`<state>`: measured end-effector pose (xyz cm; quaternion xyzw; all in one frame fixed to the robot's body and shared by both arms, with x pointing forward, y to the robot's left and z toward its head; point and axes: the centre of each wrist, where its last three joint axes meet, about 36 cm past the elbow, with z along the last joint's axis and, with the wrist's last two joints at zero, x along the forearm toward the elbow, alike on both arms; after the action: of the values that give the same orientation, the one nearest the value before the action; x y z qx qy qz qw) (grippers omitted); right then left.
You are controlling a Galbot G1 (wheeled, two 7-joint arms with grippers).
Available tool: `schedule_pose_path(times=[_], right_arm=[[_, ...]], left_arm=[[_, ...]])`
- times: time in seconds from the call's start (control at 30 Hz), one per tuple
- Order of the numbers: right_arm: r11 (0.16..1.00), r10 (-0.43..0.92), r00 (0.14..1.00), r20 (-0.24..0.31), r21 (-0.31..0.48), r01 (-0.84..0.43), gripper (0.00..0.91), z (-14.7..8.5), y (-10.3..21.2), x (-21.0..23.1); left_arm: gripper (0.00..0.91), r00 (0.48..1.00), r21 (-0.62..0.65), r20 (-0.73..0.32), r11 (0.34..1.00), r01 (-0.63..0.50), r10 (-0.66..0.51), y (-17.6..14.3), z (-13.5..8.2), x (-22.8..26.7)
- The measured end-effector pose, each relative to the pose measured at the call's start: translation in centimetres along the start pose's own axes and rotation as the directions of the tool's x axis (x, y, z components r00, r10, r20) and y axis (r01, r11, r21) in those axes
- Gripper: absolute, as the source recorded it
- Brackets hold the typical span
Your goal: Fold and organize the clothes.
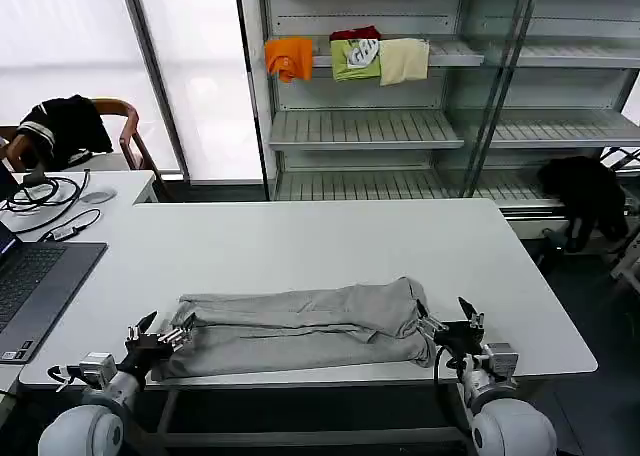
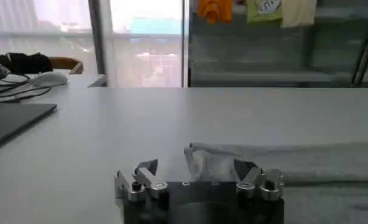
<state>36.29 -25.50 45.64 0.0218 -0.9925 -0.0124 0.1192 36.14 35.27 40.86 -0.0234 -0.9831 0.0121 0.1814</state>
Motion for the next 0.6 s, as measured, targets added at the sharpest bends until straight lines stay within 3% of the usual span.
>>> schedule_pose_path(times=[0.1, 0.6], right_arm=[[1.0, -0.001, 1.0, 0.015, -0.014, 0.001, 0.907, -0.2, 0.0, -0.1], [0.998, 0.029, 0.999, 0.046, -0.059, -0.026, 0.907, -0.9, -0.3, -1.0]], left_arm=[[0.02, 1.0, 0.006, -0.009, 1.0, 0.007, -0.007, -0.5, 0.2, -0.1], [0.01, 0.999, 0.058, -0.045, 0.998, 0.001, 0.001, -2.0, 0.9, -0.2]])
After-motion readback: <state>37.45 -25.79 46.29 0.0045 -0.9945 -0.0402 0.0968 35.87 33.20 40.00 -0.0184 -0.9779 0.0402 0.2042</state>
